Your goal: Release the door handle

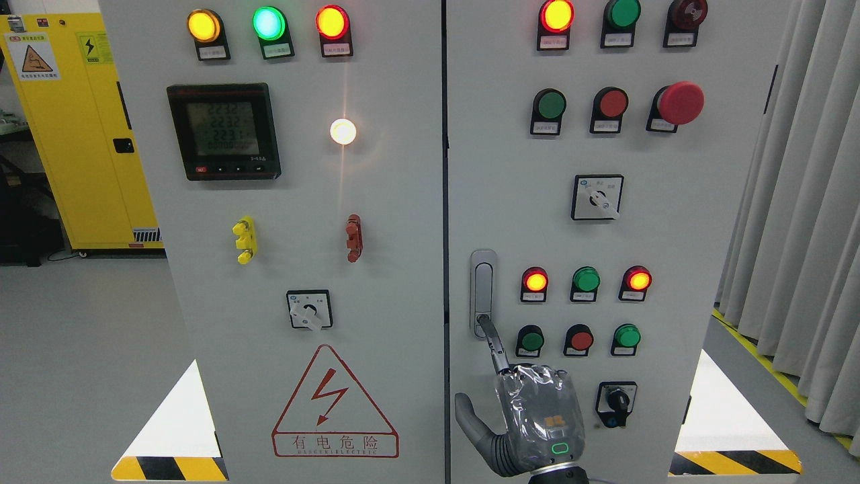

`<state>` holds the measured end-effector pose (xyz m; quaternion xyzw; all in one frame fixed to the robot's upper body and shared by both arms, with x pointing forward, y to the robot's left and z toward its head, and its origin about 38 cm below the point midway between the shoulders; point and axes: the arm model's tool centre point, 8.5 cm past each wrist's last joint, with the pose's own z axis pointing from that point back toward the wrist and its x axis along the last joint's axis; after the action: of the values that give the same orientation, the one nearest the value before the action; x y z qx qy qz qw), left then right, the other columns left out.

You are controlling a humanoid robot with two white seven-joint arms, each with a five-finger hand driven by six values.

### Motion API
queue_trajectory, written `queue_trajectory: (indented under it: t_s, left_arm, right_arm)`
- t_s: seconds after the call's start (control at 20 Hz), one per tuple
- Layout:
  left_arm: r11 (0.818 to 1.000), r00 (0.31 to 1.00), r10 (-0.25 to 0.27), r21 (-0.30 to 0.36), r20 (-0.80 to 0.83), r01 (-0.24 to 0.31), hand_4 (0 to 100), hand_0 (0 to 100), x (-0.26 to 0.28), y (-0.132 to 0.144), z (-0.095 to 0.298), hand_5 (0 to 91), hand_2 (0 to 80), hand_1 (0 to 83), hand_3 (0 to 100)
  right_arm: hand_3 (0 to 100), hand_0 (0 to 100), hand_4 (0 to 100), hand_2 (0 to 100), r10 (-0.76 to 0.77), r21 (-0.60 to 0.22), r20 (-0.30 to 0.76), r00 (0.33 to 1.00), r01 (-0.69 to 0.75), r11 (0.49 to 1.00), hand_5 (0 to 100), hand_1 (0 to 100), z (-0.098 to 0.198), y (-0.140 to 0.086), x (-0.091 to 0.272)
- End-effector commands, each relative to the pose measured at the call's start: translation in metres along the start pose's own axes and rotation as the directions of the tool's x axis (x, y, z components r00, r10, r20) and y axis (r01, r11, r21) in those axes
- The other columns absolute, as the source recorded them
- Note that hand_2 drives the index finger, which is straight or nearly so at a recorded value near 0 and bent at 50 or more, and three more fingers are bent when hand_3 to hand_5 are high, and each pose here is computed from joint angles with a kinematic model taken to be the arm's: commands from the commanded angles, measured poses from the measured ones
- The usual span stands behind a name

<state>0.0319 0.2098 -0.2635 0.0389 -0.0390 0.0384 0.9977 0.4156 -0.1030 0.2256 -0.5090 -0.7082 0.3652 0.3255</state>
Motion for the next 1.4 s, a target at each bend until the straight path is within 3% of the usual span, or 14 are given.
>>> queue_trajectory:
  t_s: [0.0,1.35]
  left_arm:
    - [1.0,1.0,0.001,-0.002,0.012,-0.001,0,12,0.0042,-0.0007,-0.0003,0.0,0.0,55.6,0]
    - [1.0,1.0,0.001,-0.002,0.012,-0.001,0,12,0.0042,-0.0007,-0.0003,0.0,0.0,55.6,0]
  right_arm:
    - [100,45,100,0,0.0,0.015,-0.002,1.0,0.0,1.0,100,38,0.0012,0.0021,-0.0002]
    - [100,44,100,1,-0.006,0.027,-0.003,1.0,0.006,1.0,100,38,0.0075,0.0055,0.0011]
